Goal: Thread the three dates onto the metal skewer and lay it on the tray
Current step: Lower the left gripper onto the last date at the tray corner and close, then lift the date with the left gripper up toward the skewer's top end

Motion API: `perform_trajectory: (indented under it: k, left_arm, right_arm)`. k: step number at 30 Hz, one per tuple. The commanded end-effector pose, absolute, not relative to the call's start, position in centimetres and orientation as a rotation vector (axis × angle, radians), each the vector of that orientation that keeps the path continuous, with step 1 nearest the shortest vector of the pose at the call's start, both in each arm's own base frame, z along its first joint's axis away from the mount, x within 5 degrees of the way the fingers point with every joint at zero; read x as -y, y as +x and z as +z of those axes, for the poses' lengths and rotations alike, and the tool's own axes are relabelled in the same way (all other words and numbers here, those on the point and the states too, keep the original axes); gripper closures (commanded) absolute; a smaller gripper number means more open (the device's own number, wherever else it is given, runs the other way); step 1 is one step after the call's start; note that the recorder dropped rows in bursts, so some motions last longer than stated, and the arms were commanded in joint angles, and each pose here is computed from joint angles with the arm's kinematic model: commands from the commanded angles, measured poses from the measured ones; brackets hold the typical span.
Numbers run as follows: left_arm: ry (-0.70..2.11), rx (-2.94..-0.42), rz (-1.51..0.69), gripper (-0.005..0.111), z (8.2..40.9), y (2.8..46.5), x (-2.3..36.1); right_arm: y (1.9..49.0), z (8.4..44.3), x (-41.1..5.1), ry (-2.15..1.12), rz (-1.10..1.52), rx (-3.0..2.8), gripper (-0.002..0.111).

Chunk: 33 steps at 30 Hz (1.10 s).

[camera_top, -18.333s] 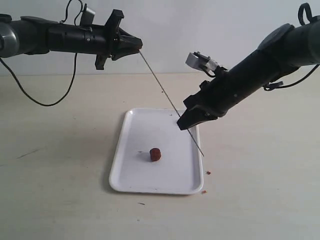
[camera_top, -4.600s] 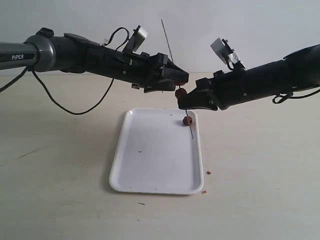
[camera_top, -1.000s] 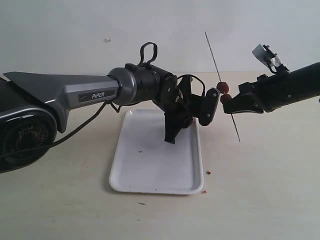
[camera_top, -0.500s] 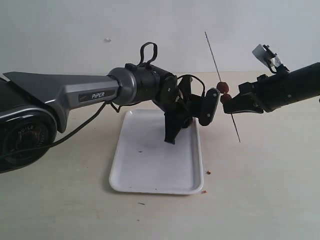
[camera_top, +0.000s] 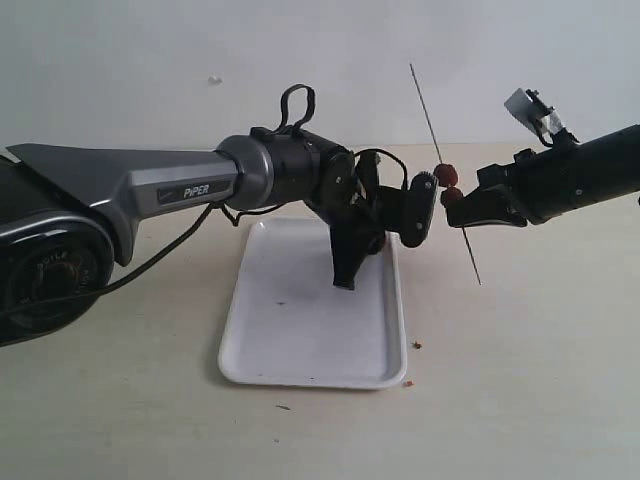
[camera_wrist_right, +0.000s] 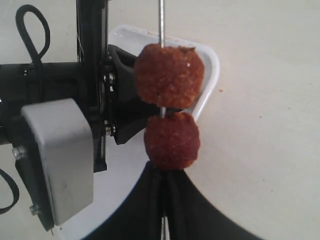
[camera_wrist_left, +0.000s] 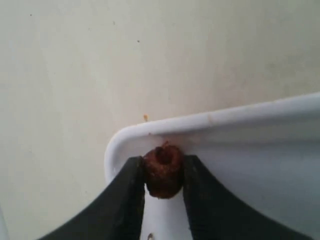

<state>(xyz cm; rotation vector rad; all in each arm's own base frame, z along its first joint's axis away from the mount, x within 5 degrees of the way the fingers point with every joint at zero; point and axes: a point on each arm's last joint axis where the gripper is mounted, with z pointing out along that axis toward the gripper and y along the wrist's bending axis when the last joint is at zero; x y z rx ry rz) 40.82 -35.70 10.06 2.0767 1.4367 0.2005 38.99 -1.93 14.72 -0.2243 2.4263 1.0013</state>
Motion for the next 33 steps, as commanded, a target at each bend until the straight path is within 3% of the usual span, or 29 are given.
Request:
perform_trajectory:
  k: [1,12,15,20,27,33]
  left_arm:
    - [1.955,-1.595,0.124,0.079,10.5,40.6,35.8]
    - [1.204,-2.047,-0.122,0.079,17.6,43.0,32.7]
    - [0.802,-2.23,-0.287,0.079,18.9,44.1,30.8]
    - [0.367,-2.362,-0.595,0.079,19.6,45.7,28.4]
    - [0.115,-2.385,-1.038,0.079,20.6,47.0,26.0]
    - [-0.034,-2.322,-1.261,0.079,21.7,47.6,25.2]
  right_arm:
    - [39.0,15.3,2.0,-0.222,0.998,-2.405,0.108]
    - [38.8,15.1,2.1,-0.264,0.973,-2.433,0.108]
    - [38.8,15.1,2.1,-0.267,0.98,-2.435,0.108]
    - [37.9,15.2,1.6,-0.344,1.08,-2.469,0.108]
    - [36.4,14.2,1.2,-0.385,1.149,-2.52,0.108]
    - [35.4,13.4,1.0,-0.375,1.201,-2.549,0.108]
